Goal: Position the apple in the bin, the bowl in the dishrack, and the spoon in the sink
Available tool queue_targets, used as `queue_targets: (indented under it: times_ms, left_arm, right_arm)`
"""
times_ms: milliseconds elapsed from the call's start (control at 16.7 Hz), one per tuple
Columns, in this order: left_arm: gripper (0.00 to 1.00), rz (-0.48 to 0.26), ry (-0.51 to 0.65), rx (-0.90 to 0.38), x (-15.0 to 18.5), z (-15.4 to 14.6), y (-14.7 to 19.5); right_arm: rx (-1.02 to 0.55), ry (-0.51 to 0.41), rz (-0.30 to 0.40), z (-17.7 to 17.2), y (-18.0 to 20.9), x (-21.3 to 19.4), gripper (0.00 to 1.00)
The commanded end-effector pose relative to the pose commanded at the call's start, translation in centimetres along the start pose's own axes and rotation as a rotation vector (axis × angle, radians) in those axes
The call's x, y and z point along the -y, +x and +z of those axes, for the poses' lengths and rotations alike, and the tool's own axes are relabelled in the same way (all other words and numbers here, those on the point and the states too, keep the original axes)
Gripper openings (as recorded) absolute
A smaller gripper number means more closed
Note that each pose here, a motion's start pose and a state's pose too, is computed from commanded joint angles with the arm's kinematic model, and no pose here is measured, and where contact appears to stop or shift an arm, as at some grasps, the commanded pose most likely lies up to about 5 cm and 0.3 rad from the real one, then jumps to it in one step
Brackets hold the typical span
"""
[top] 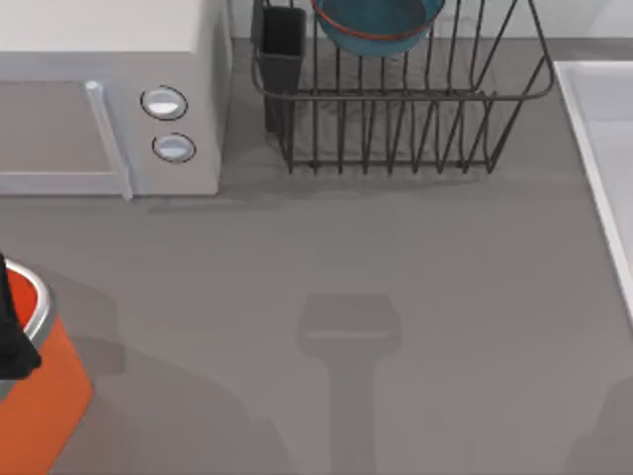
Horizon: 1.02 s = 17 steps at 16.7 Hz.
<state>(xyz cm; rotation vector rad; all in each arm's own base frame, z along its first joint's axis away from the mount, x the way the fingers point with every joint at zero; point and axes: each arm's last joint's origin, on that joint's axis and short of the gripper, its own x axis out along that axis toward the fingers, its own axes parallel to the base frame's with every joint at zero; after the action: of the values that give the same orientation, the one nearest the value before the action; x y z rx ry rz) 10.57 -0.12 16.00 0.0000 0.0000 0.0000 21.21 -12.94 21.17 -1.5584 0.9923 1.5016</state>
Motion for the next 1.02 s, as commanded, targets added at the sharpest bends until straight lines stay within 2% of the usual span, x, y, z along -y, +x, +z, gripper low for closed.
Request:
queue_targets:
  times_ms: [360, 540, 780, 1020]
  left_arm:
    - [1.0, 0.0, 0.0, 0.0, 0.0, 0.0, 0.0]
    - [1.0, 0.0, 0.0, 0.0, 0.0, 0.0, 0.0]
    - [1.0, 0.0, 0.0, 0.0, 0.0, 0.0, 0.0]
    - [1.0, 0.0, 0.0, 0.0, 0.0, 0.0, 0.0]
  right_arm:
    - [0.004, 0.005, 0.003, -0.2, -0.2, 0.1, 0.0]
    - [0.027, 0.0, 0.02, -1.6, -0.5, 1.6, 0.0]
    - [0.05, -0.016, 0.044, -4.9, -1.6, 6.2, 0.0]
    - [0.03, -0.028, 0.035, -8.5, -2.9, 13.2, 0.0]
